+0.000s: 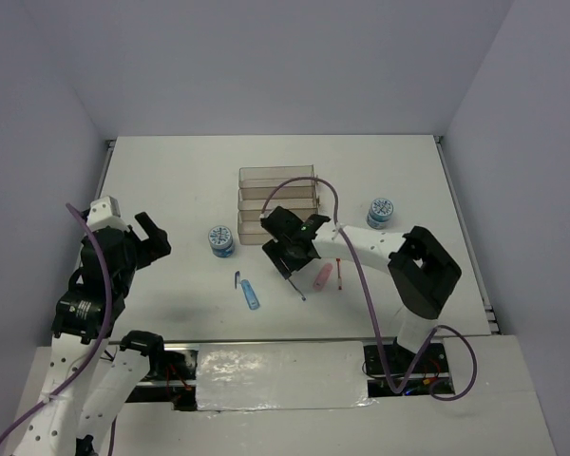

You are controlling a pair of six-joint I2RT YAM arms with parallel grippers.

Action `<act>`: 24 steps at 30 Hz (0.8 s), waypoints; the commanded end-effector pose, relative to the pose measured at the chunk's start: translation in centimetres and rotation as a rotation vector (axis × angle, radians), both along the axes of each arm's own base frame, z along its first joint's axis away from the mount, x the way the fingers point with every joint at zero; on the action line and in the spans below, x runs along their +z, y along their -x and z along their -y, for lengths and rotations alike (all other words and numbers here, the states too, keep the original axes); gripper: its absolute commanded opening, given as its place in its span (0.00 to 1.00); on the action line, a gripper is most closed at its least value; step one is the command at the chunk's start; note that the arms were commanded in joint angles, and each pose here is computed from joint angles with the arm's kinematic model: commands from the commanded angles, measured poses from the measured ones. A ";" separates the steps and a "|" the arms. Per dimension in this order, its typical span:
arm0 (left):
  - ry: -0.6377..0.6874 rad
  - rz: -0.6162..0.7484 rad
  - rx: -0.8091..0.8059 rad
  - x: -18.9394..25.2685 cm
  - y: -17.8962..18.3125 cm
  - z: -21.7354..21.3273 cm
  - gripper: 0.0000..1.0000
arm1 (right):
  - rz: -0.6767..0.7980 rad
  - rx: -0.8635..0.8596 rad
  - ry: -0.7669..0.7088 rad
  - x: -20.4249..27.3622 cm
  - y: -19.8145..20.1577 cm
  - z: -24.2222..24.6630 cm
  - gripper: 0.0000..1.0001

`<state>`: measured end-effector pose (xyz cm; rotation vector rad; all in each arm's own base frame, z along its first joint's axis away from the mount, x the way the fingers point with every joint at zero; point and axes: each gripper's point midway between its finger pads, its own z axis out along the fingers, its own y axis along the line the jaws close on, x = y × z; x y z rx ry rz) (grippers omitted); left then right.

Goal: Sort the stationery into containers
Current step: Pick up the pen from the center of the board.

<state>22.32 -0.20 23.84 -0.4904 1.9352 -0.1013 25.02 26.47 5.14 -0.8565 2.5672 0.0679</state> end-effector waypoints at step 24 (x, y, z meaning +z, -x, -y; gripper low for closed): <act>-0.008 0.072 -0.081 1.4 -0.5 1.0 0.99 | -0.169 0.059 0.006 -7.4 5.2 -1.8 0.31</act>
